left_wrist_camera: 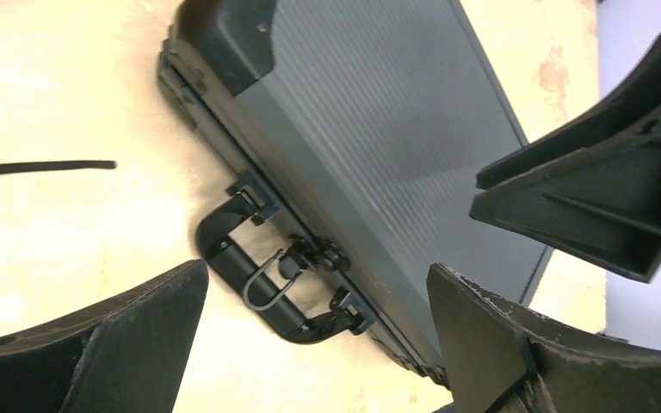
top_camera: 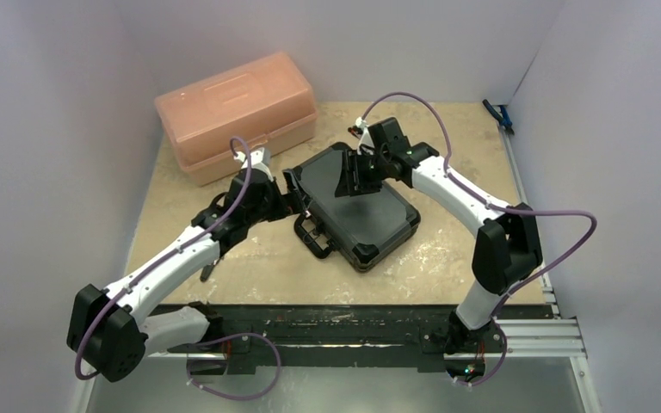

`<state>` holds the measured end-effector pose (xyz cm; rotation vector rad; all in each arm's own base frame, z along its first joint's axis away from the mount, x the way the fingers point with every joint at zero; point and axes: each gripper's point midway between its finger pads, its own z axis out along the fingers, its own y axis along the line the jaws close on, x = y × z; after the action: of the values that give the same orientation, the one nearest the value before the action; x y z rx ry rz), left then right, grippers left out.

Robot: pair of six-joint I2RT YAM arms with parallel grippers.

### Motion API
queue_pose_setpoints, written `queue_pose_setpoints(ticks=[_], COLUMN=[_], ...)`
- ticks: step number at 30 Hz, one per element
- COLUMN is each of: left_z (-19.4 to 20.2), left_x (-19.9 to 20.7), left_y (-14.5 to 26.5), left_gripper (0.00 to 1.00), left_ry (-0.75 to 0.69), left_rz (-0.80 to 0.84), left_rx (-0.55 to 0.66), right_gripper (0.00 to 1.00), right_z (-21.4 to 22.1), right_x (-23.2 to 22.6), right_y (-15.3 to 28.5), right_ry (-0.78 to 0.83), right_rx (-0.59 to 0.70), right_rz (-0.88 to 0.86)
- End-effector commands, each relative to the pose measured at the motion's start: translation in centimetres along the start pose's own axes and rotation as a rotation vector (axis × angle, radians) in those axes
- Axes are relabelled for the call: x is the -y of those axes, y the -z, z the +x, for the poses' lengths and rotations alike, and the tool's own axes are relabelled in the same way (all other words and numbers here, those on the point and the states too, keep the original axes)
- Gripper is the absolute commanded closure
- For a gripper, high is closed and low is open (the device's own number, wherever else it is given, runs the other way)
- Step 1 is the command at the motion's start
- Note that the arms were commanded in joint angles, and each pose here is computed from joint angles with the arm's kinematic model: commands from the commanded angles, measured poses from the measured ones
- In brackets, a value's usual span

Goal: Pack up texas hold em set

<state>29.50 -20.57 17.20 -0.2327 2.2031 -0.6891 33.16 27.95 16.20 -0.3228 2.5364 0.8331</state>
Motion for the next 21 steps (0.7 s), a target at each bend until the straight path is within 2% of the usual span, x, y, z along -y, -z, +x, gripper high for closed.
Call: queue_pose_setpoints(ticks=[1, 5, 10, 11, 15, 17, 21], left_z=[-1.2, -1.5, -1.7, -1.5, 0.2, 1.4, 3.7], left_x=[-1.7, -2.6, -4.3, -4.5, -4.4, -4.0, -4.6], left_y=[1.2, 1.8, 2.2, 2.3, 2.3, 2.4, 2.7], left_gripper=[0.0, 0.0, 0.0, 0.0, 0.01, 0.05, 0.1], left_ry=[-0.035, -0.046, -0.038, -0.04, -0.082, -0.106, -0.094], left_rz=[-0.092, -0.132, -0.161, -0.157, -0.105, -0.058, -0.015], left_rx=[0.06, 0.078, 0.157, 0.158, 0.096, 0.049, 0.008], right_gripper=[0.47, 0.48, 0.45, 0.42, 0.19, 0.11, 0.05], right_z=[-1.2, -2.4, -2.5, -2.4, -1.7, -1.3, -0.1], right_x=[-1.9, -1.8, -2.9, -3.1, -3.6, -3.6, -3.6], right_y=[2.0, 4.2, 7.3, 7.9, 9.2, 9.4, 8.7], right_ry=[0.065, 0.094, 0.151, 0.158, 0.185, 0.197, 0.198], right_rx=[0.052, 0.155, 0.276, 0.298, 0.355, 0.372, 0.366], right_rz=[-0.029, 0.018, -0.027, -0.035, -0.074, -0.084, -0.126])
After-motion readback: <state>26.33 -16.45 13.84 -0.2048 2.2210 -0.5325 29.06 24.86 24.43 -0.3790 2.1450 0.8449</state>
